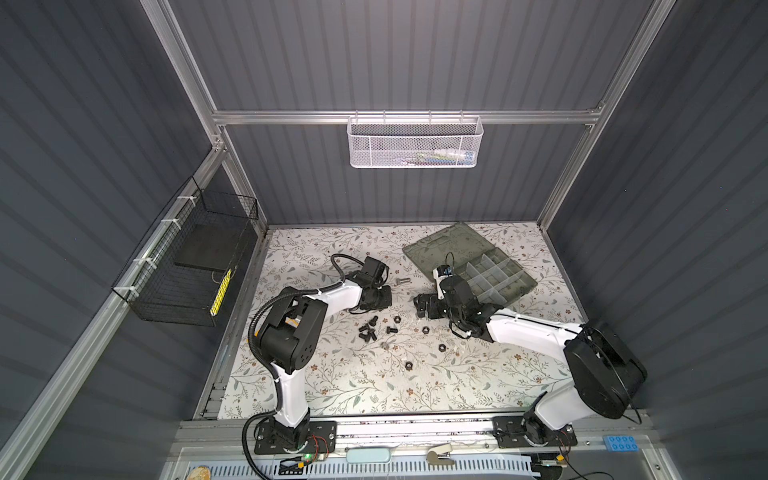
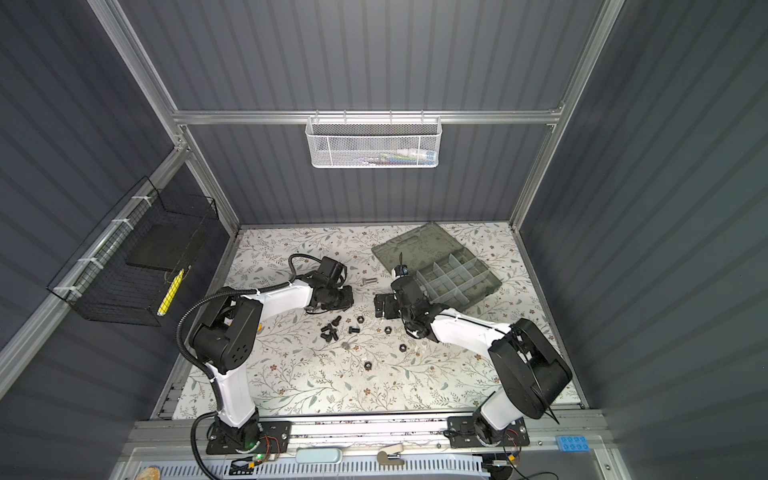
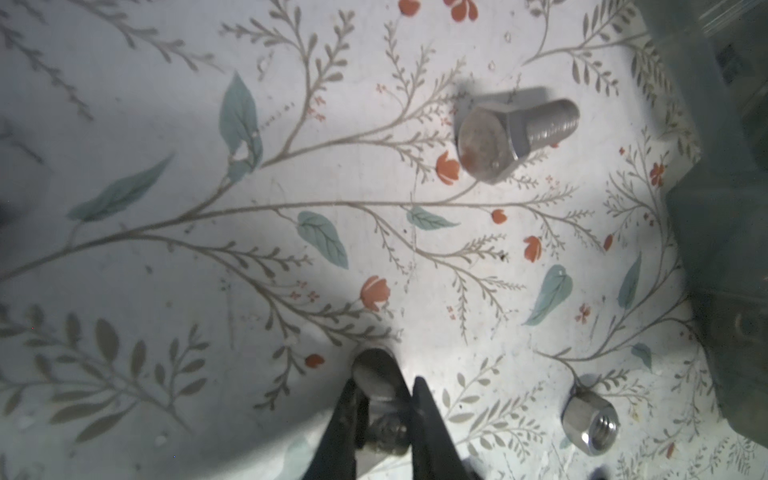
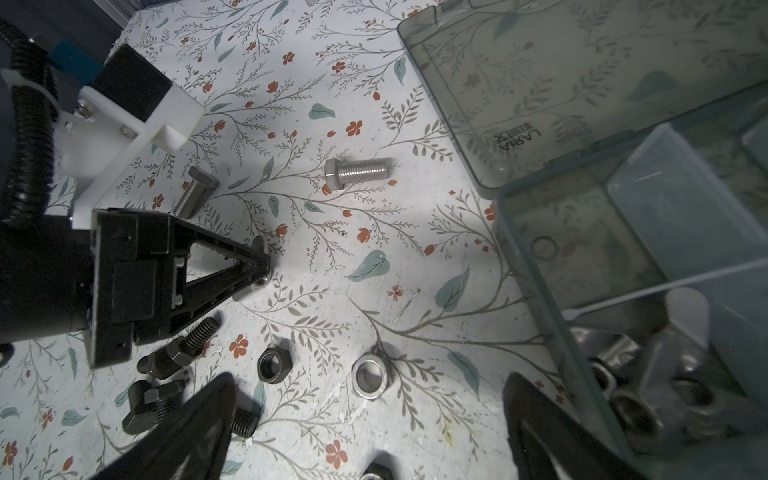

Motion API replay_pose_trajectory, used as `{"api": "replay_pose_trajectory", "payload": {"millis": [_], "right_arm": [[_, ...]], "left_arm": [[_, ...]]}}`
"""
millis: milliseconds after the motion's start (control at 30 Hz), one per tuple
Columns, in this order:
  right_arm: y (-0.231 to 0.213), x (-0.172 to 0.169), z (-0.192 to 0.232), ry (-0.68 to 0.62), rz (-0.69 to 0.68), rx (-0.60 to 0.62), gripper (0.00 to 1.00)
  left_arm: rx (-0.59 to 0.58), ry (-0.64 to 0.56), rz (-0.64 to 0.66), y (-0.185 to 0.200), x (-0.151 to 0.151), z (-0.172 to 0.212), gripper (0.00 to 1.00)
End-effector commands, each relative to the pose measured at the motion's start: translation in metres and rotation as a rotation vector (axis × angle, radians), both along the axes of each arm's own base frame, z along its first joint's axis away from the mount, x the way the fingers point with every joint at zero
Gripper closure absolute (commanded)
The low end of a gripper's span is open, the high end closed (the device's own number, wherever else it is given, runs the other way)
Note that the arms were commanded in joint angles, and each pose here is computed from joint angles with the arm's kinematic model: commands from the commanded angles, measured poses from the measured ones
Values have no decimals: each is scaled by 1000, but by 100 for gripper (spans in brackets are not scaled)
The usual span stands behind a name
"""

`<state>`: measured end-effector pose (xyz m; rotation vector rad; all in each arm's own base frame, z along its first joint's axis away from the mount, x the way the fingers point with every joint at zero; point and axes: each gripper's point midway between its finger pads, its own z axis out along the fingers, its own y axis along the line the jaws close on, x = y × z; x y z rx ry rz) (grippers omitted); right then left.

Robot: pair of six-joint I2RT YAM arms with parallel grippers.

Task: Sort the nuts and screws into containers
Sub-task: 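Lower the left gripper and grasp a silver wing nut, then release the wing nut into the compartment with left gripper while right gripper nears box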

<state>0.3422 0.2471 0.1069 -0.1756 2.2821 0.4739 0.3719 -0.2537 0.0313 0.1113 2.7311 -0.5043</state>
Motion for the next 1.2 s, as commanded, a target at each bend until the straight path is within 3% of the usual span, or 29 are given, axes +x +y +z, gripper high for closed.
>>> {"api": "replay_pose_trajectory", "payload": {"millis": [0, 533, 733, 867, 1167], "right_arm": [[-15, 5, 12, -52, -54, -4, 1], [-49, 10, 22, -66, -153, 72, 1], [-62, 10, 31, -95, -193, 76, 1], [-77, 9, 39, -115, -233, 113, 1], [-123, 2, 63, -222, -377, 151, 1]], "left_arm": [[77, 53, -39, 0, -17, -5, 88], [25, 3, -51, -23, -9, 24, 89], [-28, -36, -59, -37, -2, 52, 89], [-73, -62, -72, -54, 2, 69, 89], [-173, -153, -159, -131, 14, 112, 89]]}}
